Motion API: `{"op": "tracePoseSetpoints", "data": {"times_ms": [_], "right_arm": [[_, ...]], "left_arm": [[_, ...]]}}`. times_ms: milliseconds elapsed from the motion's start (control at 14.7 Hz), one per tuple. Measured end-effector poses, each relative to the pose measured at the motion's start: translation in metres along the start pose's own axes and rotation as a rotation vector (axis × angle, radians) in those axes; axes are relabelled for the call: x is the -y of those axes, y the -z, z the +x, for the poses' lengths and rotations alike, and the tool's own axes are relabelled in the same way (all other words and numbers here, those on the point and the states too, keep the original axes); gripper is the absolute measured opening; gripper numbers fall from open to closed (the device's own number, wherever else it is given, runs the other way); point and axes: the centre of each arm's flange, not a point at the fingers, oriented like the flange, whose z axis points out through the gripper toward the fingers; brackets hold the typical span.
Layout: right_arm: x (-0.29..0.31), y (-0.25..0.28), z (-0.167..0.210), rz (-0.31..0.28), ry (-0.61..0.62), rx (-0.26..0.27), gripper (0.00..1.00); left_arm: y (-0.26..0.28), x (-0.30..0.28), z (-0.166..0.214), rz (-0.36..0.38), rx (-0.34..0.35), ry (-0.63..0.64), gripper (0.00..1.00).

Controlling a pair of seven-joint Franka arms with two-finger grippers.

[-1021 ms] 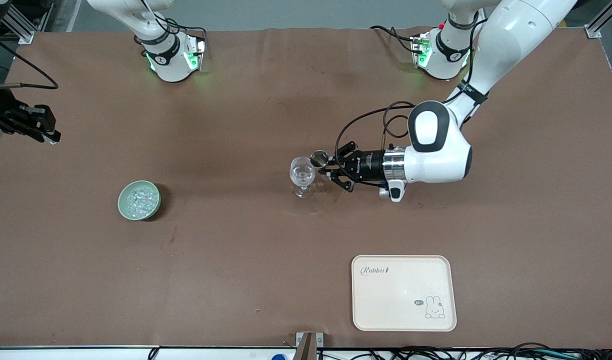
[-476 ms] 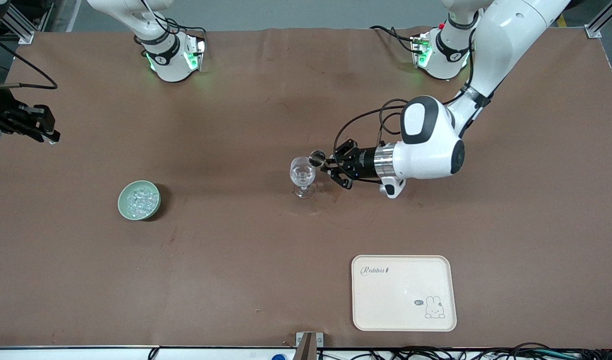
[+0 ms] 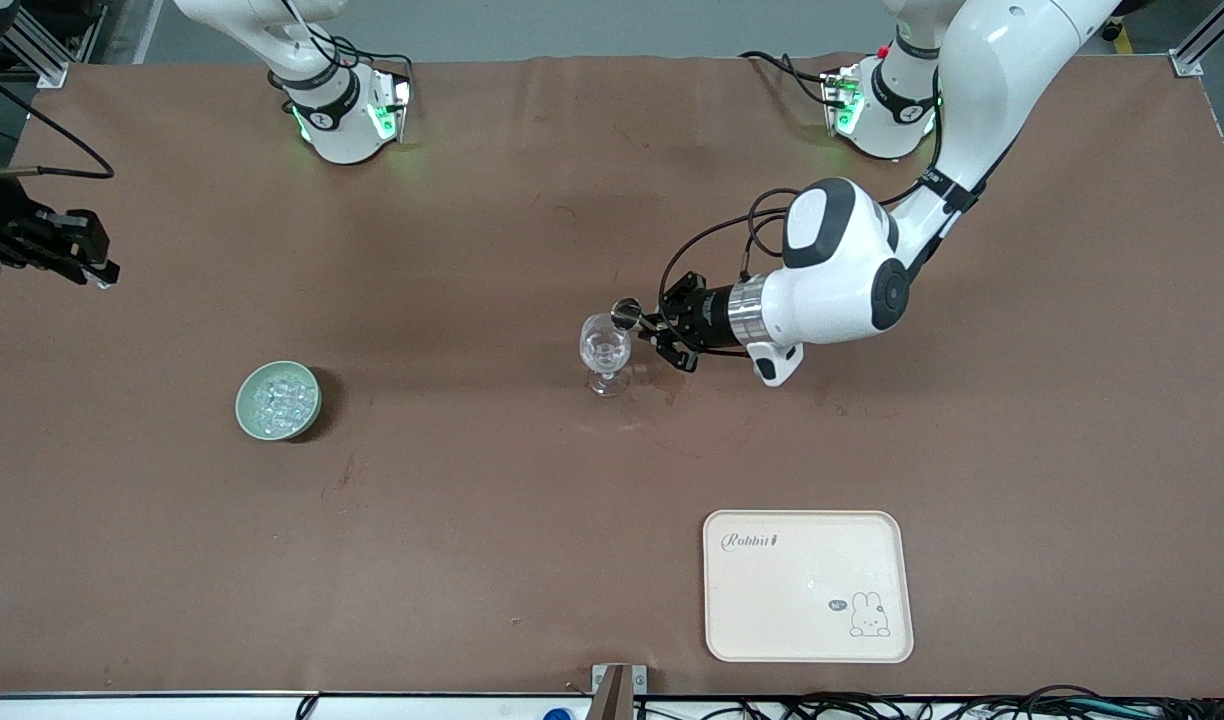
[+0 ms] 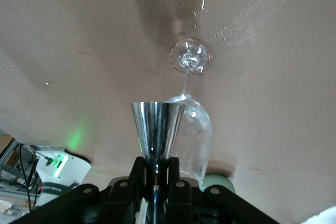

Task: Pour wine and add ice with both arms
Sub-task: 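Tilt the jigger with the left gripper to pour into the glass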

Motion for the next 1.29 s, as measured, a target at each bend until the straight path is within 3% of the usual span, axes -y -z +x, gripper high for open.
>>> {"op": "tracePoseSetpoints", "data": {"times_ms": [340,1089,1293], "right_arm": [[0.0,0.0,0.0,0.0,0.0,0.0,0.3],[0.01,-0.004,0.003,0.001,0.012,0.006,0.3],[0.01,-0.008,0.005,0.001,0.012,0.012,0.3]], "left_arm": [[-0.007,0.006,-0.017,0.0,-0.035,0.012,0.21],[-0.021,0.017,-0.037,-0.035,-0.181,0.042,0.21],[-0.02,0.016,-0.041,-0.045,-0.189,0.043,0.21]]}}
